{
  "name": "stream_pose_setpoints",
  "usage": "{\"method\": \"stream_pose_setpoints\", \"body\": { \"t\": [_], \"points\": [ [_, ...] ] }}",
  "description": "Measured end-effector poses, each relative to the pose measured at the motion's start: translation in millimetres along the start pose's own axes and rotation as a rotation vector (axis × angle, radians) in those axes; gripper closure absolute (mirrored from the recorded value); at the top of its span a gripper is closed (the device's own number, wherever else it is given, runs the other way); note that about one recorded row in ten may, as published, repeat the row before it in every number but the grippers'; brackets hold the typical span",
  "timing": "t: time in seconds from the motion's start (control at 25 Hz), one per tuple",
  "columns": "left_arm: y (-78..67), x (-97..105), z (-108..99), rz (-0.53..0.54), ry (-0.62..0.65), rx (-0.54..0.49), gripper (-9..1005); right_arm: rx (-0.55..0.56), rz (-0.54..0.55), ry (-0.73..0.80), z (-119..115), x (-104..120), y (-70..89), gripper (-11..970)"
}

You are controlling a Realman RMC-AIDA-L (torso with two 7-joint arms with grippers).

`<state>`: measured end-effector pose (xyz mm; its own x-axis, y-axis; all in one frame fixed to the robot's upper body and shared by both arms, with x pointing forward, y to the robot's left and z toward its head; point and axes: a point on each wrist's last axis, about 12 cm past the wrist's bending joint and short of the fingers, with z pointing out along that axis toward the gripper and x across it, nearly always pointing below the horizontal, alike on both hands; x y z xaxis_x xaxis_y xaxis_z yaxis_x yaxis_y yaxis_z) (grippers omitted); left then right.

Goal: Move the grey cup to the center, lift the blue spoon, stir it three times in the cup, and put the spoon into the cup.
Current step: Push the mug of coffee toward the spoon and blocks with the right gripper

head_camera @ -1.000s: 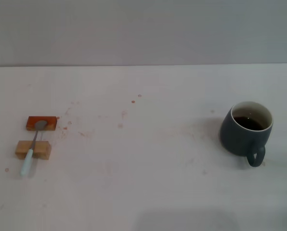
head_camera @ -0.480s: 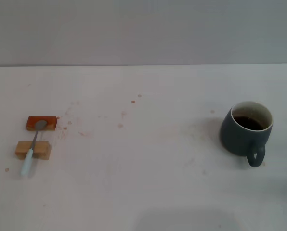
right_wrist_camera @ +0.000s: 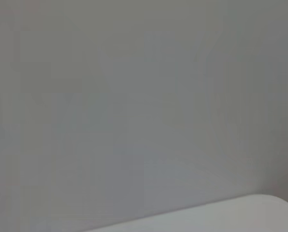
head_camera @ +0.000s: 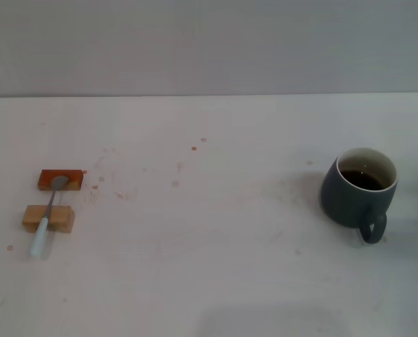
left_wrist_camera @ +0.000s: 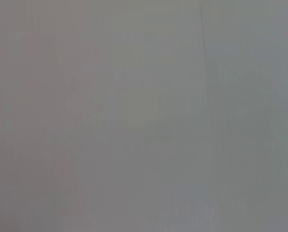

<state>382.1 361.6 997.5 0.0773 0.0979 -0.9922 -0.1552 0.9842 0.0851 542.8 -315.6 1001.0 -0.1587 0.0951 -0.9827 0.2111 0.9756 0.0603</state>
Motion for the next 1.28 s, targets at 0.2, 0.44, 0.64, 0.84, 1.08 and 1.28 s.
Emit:
{"method": "stream_pose_setpoints", "body": {
  "t": [0.2, 0.44, 0.64, 0.84, 1.08, 1.28],
  "points": [
    [-0.3, -0.7, 2.0, -0.001, -0.005, -0.001, 169, -0.053, -0.005, 0.007, -1.1, 1.6, 12.8, 960],
    [-1.0, -1.3, 4.5, -0.003, -0.01, 0.001, 169, -0.09, 0.002, 0.039, -0.7, 4.6, 24.2, 960],
    [-1.6, -1.7, 5.6, -0.004, -0.013, 0.002, 169, -0.121, 0.006, 0.053, -0.3, 5.3, 34.2, 960],
    [-2.3, -2.0, 7.1, -0.005, -0.016, 0.005, 169, -0.131, 0.005, 0.081, 1.5, 6.8, 38.0, 960],
    [-2.8, -2.5, 8.6, -0.005, -0.02, 0.007, 169, -0.159, 0.005, 0.091, 0.2, 8.2, 45.2, 960],
    [-3.2, -2.9, 9.6, -0.006, -0.023, 0.008, 169, -0.191, 0.003, 0.101, -0.7, 8.9, 53.4, 960]
  ]
}}
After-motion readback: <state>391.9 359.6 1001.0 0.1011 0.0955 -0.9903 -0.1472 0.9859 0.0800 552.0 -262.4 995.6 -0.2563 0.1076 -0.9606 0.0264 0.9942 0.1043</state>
